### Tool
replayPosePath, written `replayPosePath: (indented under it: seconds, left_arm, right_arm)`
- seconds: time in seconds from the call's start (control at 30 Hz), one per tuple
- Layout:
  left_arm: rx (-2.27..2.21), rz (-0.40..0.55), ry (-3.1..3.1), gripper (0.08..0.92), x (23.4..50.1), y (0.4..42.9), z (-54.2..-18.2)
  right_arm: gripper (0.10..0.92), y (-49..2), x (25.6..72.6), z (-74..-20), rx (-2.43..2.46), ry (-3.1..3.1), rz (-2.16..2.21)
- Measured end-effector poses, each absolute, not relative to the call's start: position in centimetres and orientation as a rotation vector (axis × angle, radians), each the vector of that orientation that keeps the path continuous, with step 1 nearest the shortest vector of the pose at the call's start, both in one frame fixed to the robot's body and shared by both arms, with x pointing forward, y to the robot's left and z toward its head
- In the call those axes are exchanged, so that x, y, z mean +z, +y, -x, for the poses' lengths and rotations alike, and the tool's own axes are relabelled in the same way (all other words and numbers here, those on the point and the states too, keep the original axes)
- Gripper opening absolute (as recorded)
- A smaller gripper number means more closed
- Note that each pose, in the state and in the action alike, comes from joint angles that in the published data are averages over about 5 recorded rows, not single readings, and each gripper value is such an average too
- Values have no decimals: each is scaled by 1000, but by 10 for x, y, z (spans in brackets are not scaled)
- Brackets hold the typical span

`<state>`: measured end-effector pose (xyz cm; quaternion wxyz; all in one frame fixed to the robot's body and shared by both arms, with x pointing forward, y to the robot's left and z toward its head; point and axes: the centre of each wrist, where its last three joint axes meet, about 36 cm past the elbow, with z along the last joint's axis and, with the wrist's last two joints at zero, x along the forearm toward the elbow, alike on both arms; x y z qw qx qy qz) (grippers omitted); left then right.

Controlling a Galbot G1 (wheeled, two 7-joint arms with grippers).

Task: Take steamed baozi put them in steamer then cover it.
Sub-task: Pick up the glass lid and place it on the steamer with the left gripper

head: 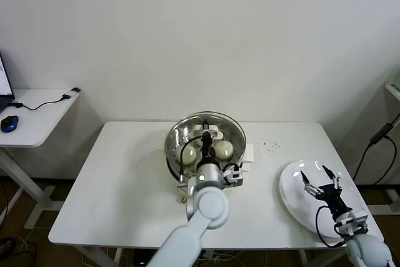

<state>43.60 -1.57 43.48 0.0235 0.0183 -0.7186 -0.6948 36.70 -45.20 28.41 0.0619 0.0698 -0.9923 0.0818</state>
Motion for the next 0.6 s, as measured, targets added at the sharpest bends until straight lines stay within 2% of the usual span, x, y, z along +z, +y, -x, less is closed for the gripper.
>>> replayPosePath:
  seconds: [0.6]
  left_arm:
    - [-2155,-61,-2184,146,423,-20,-445]
  right_arm:
    - [823,-452,283,-367,248,-3005,-210]
